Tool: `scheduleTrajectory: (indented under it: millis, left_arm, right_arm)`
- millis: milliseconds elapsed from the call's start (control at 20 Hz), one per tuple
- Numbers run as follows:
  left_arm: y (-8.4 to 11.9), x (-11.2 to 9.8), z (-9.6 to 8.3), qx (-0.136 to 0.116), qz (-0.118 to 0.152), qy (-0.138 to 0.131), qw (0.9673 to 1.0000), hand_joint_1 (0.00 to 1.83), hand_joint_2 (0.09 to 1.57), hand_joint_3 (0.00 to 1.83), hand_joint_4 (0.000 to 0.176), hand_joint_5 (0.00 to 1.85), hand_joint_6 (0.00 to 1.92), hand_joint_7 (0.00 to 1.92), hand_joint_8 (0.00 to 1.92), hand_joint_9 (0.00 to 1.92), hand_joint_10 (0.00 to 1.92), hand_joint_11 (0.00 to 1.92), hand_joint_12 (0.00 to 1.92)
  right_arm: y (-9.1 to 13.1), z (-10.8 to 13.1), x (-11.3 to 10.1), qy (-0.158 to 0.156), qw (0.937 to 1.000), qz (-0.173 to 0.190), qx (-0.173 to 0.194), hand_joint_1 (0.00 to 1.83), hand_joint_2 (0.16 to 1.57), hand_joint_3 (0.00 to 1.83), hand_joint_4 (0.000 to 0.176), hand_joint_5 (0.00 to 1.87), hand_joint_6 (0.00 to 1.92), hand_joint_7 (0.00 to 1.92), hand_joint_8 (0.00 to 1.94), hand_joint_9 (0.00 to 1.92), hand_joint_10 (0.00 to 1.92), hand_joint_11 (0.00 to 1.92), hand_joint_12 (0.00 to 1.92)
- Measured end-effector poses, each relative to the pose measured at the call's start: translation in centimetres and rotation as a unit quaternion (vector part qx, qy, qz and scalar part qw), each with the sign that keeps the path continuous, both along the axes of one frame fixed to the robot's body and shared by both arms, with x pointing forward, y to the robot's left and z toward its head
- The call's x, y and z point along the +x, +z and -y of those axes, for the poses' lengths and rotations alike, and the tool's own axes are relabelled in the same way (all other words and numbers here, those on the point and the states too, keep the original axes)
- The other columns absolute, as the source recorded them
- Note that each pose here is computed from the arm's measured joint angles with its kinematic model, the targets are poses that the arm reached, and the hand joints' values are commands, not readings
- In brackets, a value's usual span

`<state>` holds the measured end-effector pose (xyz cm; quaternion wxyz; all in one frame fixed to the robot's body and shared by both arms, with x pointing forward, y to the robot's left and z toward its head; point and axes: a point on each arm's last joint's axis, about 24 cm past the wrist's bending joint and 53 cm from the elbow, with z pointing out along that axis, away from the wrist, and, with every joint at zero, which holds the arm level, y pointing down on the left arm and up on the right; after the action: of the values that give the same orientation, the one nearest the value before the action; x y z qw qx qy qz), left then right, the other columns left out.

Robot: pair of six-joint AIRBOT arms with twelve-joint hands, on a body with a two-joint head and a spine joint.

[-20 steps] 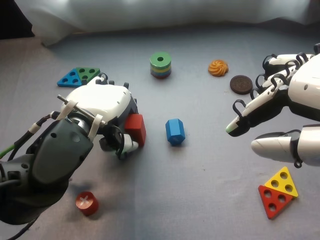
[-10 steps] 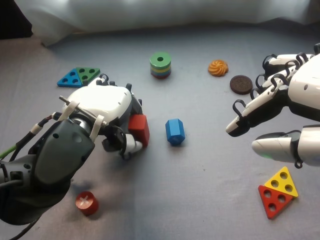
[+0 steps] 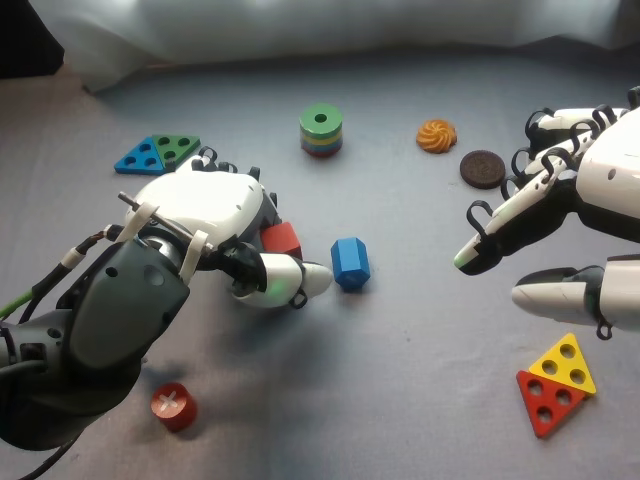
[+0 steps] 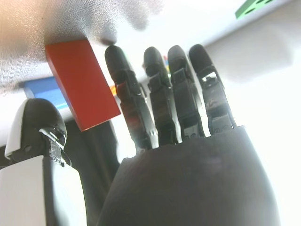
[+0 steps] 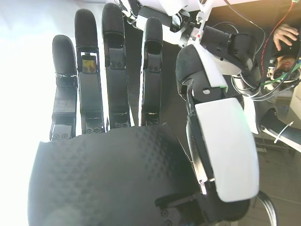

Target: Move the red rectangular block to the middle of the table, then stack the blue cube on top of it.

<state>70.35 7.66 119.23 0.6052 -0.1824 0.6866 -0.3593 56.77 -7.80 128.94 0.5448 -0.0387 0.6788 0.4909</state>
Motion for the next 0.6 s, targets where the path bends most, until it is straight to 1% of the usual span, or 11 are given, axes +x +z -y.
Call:
scheduleTrajectory:
  millis: [100,150,200,250,300,400,500,550,600]
  left_arm:
    - [-0.02,0.00,0.00,0.000,0.000,0.000,1.0000,0.40,0.99,0.00,0.000,0.86,0.01,0.61,0.01,0.43,0.01,0.00,0.96]
    - [-0.03,0.00,-0.01,0.000,-0.001,0.000,1.0000,0.34,0.95,0.00,0.000,0.83,0.00,0.63,0.01,0.45,0.01,0.00,0.98]
    - [-0.05,-0.03,0.03,-0.001,-0.001,0.000,1.0000,0.27,0.87,0.00,0.000,0.70,0.00,0.62,0.00,0.47,0.01,0.00,0.96]
    - [-0.08,-0.03,0.04,-0.001,-0.002,0.000,1.0000,0.26,0.87,0.00,0.000,0.70,0.00,0.61,0.00,0.47,0.01,0.00,0.96]
    - [-0.08,-0.12,0.13,-0.001,-0.003,-0.002,1.0000,0.19,0.84,0.00,0.000,0.60,0.00,0.55,0.00,0.44,0.00,0.00,0.93]
    - [-0.12,-0.26,0.31,-0.002,-0.004,-0.004,1.0000,0.17,0.82,0.00,0.000,0.56,0.00,0.52,0.00,0.43,0.00,0.00,0.92]
    - [-0.14,-0.35,0.22,-0.002,-0.006,-0.005,1.0000,0.10,0.78,0.00,0.000,0.45,0.00,0.44,0.00,0.36,0.00,0.00,0.81]
    - [-0.13,-0.30,0.04,-0.002,-0.006,-0.003,1.0000,0.06,0.77,0.00,0.000,0.42,0.00,0.41,0.00,0.35,0.00,0.00,0.79]
    - [-0.11,-0.26,-0.13,-0.002,-0.006,-0.002,1.0000,0.06,0.77,0.00,0.000,0.42,0.00,0.41,0.00,0.35,0.00,0.00,0.79]
  right_arm:
    - [-0.01,0.00,0.00,0.000,1.0000,0.000,0.000,0.54,1.29,0.00,0.000,0.80,0.02,0.89,0.01,0.59,0.63,0.18,1.40]
    - [0.00,0.00,0.00,0.000,1.0000,0.000,0.000,0.56,1.29,0.00,0.000,0.81,0.02,0.89,0.01,0.59,0.64,0.18,1.40]
    - [-0.01,0.00,0.00,0.000,1.0000,0.000,0.000,0.58,1.28,0.00,0.000,0.80,0.02,0.88,0.01,0.58,0.64,0.18,1.40]
    - [-0.01,0.00,0.00,0.000,1.0000,0.000,0.000,0.58,1.28,0.00,0.000,0.80,0.02,0.88,0.01,0.58,0.64,0.18,1.40]
    - [-0.01,0.00,0.00,0.000,1.0000,0.000,0.000,0.61,1.27,0.00,0.000,0.81,0.02,0.89,0.01,0.58,0.64,0.18,1.40]
    - [-0.01,0.00,0.00,0.000,1.0000,0.000,0.000,0.62,1.27,0.00,0.000,0.81,0.02,0.89,0.01,0.58,0.64,0.18,1.40]
    - [-0.01,0.00,0.00,0.000,1.0000,0.000,0.000,0.62,1.27,0.00,0.000,0.79,0.01,0.88,0.00,0.57,0.65,0.17,1.40]
    - [0.00,0.00,0.00,0.000,1.0000,0.000,0.000,0.64,1.27,0.00,0.000,0.80,0.01,0.89,0.01,0.58,0.66,0.19,1.40]
    - [0.00,0.00,0.00,0.000,1.0000,0.000,0.000,0.64,1.27,0.00,0.000,0.80,0.01,0.89,0.01,0.58,0.66,0.19,1.40]
